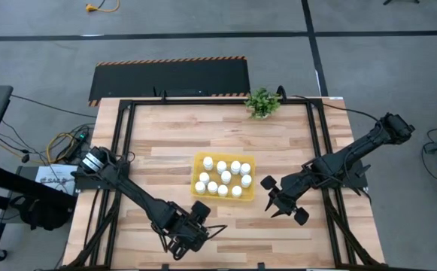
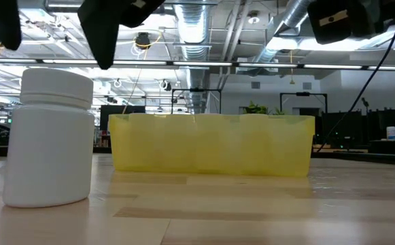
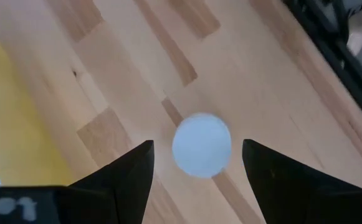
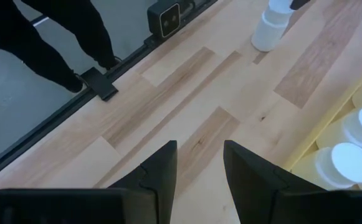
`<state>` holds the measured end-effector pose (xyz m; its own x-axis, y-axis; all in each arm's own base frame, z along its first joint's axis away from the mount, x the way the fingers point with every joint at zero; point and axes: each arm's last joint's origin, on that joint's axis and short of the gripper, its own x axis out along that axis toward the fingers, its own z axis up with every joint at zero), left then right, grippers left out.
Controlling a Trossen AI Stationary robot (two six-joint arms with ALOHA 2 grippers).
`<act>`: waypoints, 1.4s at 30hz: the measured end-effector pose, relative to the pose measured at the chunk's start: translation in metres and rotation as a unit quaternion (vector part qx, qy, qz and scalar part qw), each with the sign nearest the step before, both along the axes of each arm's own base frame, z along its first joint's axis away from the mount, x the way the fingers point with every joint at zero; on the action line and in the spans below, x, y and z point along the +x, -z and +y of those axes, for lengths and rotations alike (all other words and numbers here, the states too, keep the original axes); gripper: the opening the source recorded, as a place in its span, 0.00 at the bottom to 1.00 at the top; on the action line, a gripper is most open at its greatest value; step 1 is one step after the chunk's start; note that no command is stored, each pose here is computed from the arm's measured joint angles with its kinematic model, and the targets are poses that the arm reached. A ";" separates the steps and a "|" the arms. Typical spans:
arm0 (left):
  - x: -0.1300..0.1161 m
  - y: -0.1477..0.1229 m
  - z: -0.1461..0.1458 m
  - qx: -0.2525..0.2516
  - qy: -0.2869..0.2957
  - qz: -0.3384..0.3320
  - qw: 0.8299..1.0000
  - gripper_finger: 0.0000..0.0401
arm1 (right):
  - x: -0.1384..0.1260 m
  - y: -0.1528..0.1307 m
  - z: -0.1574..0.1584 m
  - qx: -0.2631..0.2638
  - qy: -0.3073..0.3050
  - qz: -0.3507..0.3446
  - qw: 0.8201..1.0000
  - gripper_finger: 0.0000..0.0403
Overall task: Pick and place pill bottles into a basket
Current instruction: Put the white pill bottle into the yellow bin
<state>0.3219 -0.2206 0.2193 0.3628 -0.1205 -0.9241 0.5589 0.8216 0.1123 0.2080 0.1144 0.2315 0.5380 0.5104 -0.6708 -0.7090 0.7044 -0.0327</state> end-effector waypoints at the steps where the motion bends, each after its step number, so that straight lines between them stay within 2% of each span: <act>1: 0.001 0.000 -0.001 -0.003 -0.001 -0.004 1.000 0.58 | 0.000 0.000 0.000 0.000 0.000 0.000 1.000 0.31; 14: 0.003 0.005 0.001 0.011 0.007 0.004 1.000 0.58 | 0.000 0.000 0.000 0.000 0.000 0.000 1.000 0.31; 42: 0.011 0.024 -0.003 -0.003 0.027 0.015 1.000 0.58 | 0.000 0.000 0.000 0.000 0.000 0.000 1.000 0.31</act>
